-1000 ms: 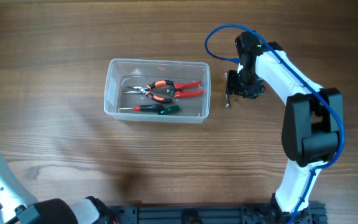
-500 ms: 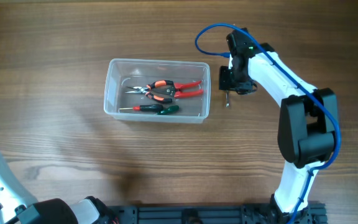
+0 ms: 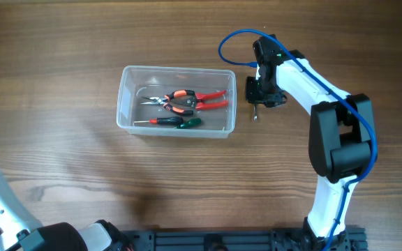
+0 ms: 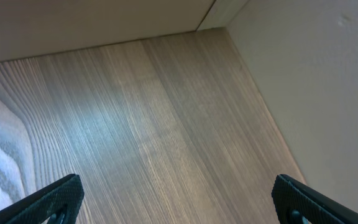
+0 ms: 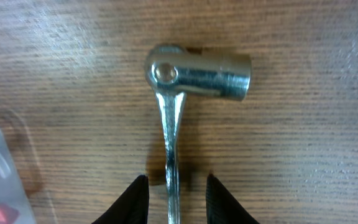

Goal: Pack container
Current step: 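Grasp the silver socket wrench by its shaft with the right gripper, then lower the socket wrench into the container and release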

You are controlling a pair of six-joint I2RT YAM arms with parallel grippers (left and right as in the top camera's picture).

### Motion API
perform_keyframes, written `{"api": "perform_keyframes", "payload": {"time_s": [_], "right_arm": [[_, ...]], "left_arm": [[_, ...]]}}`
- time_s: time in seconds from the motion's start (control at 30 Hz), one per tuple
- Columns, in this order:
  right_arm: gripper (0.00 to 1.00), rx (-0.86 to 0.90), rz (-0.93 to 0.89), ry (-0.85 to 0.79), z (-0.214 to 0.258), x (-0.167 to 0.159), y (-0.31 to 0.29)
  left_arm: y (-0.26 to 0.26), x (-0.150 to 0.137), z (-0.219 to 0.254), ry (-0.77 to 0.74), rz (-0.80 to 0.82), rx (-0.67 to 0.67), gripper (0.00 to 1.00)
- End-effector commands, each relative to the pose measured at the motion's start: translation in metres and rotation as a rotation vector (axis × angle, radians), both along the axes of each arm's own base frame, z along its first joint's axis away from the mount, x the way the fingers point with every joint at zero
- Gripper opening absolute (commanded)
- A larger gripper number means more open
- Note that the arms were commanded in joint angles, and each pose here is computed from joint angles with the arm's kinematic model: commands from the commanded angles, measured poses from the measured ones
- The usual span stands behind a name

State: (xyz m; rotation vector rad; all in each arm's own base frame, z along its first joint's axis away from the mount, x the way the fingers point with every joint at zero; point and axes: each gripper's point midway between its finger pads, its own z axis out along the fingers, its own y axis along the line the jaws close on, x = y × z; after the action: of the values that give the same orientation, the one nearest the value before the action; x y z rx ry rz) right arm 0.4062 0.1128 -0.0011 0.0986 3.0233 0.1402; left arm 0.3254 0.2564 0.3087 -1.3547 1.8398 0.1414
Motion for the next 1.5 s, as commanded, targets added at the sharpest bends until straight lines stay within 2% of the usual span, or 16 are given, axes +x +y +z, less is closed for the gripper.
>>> {"api": "perform_keyframes", "payload": {"time_s": [0.0,0.07,0.13,0.17,0.3,0.37,0.47,0.6,0.7,0.8,0.93,1.03,1.07,1.13,1.33,1.47], "right_arm": [[0.29,-0.035,-0.001,0.008,-0.01,-0.001,-0.005],[0.26,-0.043,0.001,0.026,-0.014,-0.004,-0.006],[0.18,-0.05,0.0,0.039,-0.02,-0.006,-0.008],[0.04,-0.048,-0.001,0.035,-0.02,-0.005,-0.008],[0.04,-0.048,0.021,0.027,-0.017,-0.002,-0.007],[0.04,-0.048,0.046,0.007,0.002,0.004,-0.009],[0.04,-0.029,0.11,-0.162,0.086,0.032,-0.008],[0.04,0.039,0.219,-0.561,0.252,0.054,0.013],[0.04,0.101,0.413,-0.848,0.357,0.036,0.046],[0.04,0.175,0.772,-1.007,0.402,-0.01,0.105],[0.04,0.207,1.227,-0.972,0.366,-0.061,0.177],[0.04,0.173,1.531,-0.789,0.28,-0.085,0.211],[0.04,0.145,1.623,-0.678,0.235,-0.089,0.213],[0.04,0.115,1.655,-0.446,0.146,-0.082,0.211],[0.04,0.148,1.655,-0.279,0.076,-0.081,0.212],[0.04,0.154,1.651,-0.215,0.053,-0.083,0.209]], "left_arm": [[0.001,0.0,0.005,-0.018,0.007,0.0,1.0],[0.001,0.0,0.005,-0.018,0.007,0.0,1.0],[0.001,0.0,0.005,-0.018,0.007,0.0,1.0],[0.001,0.0,0.005,-0.018,0.007,0.0,1.0],[0.001,0.0,0.005,-0.018,0.007,0.0,1.0],[0.001,0.0,0.005,-0.018,0.007,0.0,1.0],[0.001,0.0,0.005,-0.018,0.007,0.0,1.0],[0.001,0.0,0.005,-0.018,0.007,0.0,1.0],[0.001,0.0,0.005,-0.018,0.007,0.0,1.0],[0.001,0.0,0.005,-0.018,0.007,0.0,1.0],[0.001,0.0,0.005,-0.018,0.007,0.0,1.0],[0.001,0.0,0.005,-0.018,0.007,0.0,1.0],[0.001,0.0,0.005,-0.018,0.007,0.0,1.0],[0.001,0.0,0.005,-0.018,0.007,0.0,1.0],[0.001,0.0,0.005,-0.018,0.007,0.0,1.0],[0.001,0.0,0.005,-0.018,0.007,0.0,1.0]]}}
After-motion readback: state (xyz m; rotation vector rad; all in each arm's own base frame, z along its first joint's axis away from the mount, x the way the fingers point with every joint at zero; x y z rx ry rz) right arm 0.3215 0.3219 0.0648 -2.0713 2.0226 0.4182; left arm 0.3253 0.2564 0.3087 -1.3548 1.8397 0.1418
